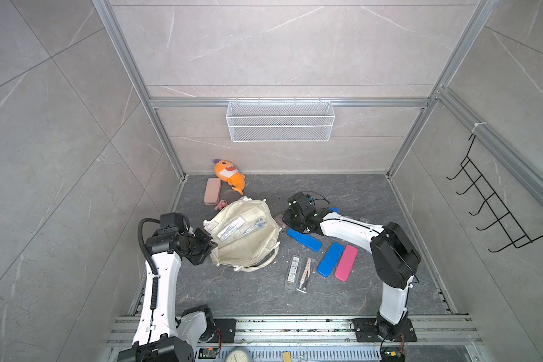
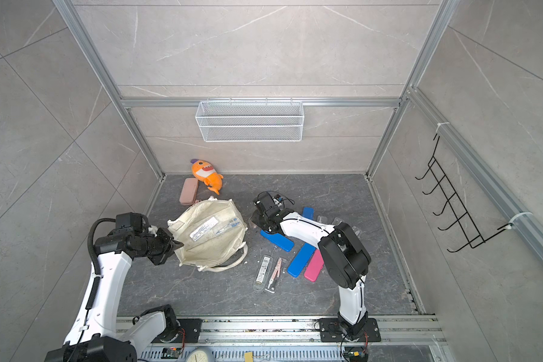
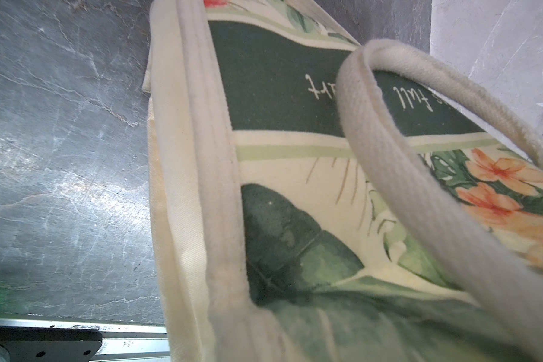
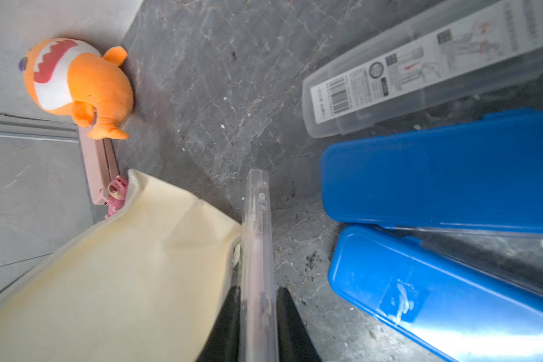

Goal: Take out the compass set from the canvas bag
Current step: Place the compass set at the center of the board.

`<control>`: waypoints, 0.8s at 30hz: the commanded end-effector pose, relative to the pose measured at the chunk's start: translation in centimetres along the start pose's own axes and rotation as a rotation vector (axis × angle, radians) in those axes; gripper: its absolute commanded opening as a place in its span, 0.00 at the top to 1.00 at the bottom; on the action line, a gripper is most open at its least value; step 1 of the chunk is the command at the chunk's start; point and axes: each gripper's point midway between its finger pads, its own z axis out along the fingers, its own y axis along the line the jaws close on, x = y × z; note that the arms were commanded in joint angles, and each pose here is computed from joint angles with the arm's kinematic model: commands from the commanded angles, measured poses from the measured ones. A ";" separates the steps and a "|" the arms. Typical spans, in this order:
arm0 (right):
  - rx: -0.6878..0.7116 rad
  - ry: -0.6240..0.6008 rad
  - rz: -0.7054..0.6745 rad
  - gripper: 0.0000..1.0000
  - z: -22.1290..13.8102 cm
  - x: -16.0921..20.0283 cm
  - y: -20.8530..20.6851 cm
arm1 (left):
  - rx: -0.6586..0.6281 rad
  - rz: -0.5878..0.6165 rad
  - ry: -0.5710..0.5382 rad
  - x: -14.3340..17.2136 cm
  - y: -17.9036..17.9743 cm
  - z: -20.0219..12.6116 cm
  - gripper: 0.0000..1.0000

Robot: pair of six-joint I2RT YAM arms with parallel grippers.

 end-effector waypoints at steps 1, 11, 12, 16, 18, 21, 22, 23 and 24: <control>-0.007 -0.013 0.047 0.86 0.3 0.1 0.1 | 0.021 0.008 0.050 1.7 0.3 -0.1 1.00; 0.018 0.035 0.037 0.76 -0.7 5.4 -1.9 | 0.028 0.011 0.041 1.7 0.2 -0.3 1.00; 0.016 0.037 0.037 0.73 -1.0 5.9 -2.1 | 0.029 0.013 0.040 1.7 0.2 -0.4 1.00; 0.016 0.042 0.037 0.66 -1.8 6.8 -2.7 | 0.025 0.019 0.036 1.8 0.2 -0.6 1.00; 0.012 0.041 0.033 0.63 -2.3 7.0 -2.8 | 0.025 0.019 0.035 1.9 0.2 -0.6 1.00; -0.001 0.021 0.022 0.57 -4.0 6.7 -2.7 | 0.029 0.023 0.034 2.0 0.1 -0.8 1.00; -0.009 0.012 0.013 0.55 -4.7 6.7 -2.5 | 0.029 0.023 0.033 2.0 0.1 -0.9 1.00; -0.017 0.001 0.006 0.55 -5.5 6.5 -2.3 | 0.029 0.025 0.033 2.1 0.1 -0.9 1.00; -0.024 -0.012 -0.003 0.54 -6.5 6.3 -2.1 | 0.028 0.025 0.032 2.1 0.1 -0.9 1.00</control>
